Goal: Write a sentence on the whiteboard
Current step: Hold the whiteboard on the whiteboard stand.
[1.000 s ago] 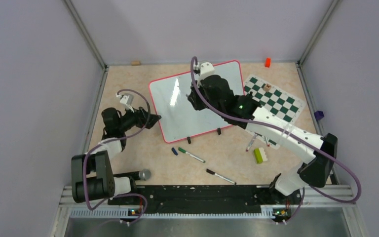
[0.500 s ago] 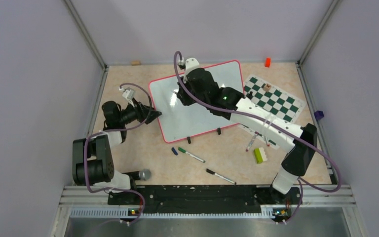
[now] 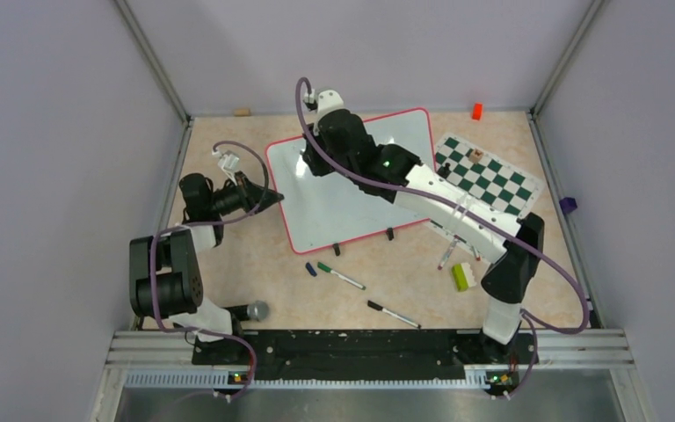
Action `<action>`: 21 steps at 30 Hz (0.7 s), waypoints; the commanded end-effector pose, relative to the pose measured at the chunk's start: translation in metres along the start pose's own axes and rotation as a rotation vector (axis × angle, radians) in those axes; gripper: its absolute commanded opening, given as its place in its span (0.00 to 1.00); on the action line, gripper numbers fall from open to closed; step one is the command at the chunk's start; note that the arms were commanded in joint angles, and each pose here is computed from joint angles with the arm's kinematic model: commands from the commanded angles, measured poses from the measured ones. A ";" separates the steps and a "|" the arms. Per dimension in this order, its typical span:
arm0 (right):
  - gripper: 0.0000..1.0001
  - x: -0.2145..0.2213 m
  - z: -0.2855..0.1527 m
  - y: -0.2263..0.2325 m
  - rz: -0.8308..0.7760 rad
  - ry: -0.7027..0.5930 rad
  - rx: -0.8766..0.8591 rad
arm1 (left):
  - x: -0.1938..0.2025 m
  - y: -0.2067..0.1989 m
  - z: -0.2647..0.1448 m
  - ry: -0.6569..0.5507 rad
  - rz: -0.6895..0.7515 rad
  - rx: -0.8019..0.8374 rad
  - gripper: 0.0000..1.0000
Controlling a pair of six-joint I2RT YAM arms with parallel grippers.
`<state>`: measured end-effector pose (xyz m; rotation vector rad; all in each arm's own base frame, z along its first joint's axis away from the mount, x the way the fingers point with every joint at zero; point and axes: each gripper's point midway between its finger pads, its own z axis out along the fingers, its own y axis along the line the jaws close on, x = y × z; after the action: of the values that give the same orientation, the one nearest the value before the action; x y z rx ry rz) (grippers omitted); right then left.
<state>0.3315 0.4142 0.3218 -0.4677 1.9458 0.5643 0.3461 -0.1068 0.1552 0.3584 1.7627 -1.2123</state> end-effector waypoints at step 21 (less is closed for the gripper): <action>0.00 -0.007 0.020 0.027 0.010 -0.011 -0.034 | -0.020 -0.014 0.010 0.010 0.029 0.261 0.15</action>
<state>0.3362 0.4342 0.3070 -0.4893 1.9784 0.5584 0.3517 -0.1140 0.1541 0.4198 1.7205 -1.4241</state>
